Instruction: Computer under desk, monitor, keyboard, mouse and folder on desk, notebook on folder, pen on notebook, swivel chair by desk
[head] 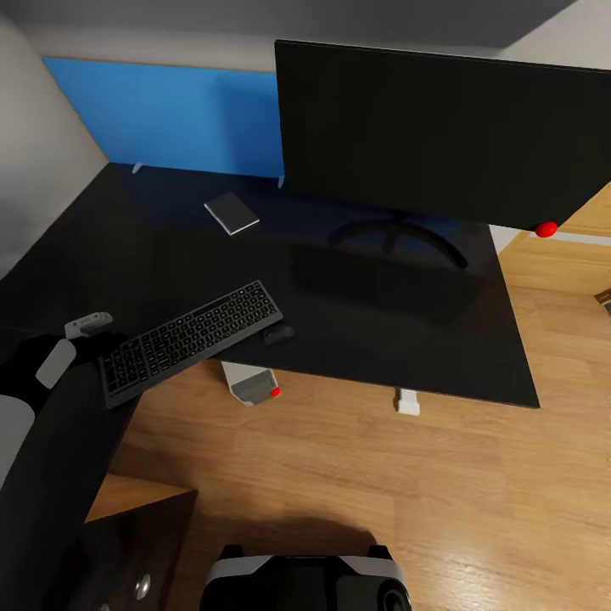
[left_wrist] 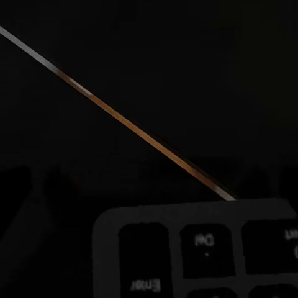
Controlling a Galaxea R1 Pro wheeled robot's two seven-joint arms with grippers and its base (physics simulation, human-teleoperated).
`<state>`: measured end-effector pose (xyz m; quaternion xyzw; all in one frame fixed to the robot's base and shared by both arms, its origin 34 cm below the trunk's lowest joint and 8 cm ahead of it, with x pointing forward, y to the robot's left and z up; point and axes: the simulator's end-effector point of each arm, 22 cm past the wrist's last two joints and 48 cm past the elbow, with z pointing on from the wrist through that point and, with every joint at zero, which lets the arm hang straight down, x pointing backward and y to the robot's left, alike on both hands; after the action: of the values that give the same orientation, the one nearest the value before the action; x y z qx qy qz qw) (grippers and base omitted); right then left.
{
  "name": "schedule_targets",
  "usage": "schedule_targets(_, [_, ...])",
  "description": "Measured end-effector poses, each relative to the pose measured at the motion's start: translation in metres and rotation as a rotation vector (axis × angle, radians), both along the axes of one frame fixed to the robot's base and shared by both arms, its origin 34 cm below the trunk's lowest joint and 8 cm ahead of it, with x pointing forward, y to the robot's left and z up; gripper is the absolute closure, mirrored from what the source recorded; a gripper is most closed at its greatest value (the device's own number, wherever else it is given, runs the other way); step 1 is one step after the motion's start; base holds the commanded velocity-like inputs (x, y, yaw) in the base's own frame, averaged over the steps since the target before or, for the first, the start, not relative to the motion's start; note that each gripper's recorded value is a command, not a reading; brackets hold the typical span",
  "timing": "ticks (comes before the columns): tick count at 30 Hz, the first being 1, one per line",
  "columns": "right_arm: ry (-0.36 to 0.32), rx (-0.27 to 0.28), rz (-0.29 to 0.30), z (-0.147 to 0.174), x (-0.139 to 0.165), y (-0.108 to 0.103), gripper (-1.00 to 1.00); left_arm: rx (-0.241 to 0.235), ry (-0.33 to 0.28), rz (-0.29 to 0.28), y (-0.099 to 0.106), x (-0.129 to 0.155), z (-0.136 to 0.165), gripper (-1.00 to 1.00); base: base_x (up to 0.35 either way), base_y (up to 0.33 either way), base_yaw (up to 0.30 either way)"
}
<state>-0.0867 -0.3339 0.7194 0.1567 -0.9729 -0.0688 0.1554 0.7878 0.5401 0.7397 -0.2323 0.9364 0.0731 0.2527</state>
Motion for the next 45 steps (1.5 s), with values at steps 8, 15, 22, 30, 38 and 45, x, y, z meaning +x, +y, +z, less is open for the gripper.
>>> schedule_targets(8, [0.0,0.0,0.0,0.0,0.0,0.0,-1.0,0.001,-0.001,0.0,0.0,0.0,0.0,-1.0,-0.003,0.0,0.0])
schedule_targets(15, [0.0,0.0,0.001,0.0,0.0,-0.001,-1.0,0.0,-0.001,0.001,0.0,0.0,0.0,-1.0,-0.046,0.0,0.0])
schedule_targets(22, [0.0,0.0,0.001,0.0,0.0,-0.001,-1.0,0.0,-0.004,0.011,0.005,-0.001,0.002,-1.0,-0.012,0.0,0.0])
schedule_targets(30, [-0.001,0.0,0.001,0.0,0.0,0.0,-1.0,-0.034,-0.036,0.005,-0.003,0.019,0.023,-1.0,-0.001,0.0,0.0])
schedule_targets(38, [-0.011,0.006,0.0,-0.003,0.005,0.002,-1.0,-0.135,-0.155,-0.021,-0.029,0.066,0.094,-1.0,0.0,0.0,0.0])
schedule_targets(45, [-0.016,0.002,0.001,-0.004,0.008,0.002,-1.0,-0.244,-0.264,-0.077,-0.083,0.091,0.139,-1.0,0.0,0.0,0.0])
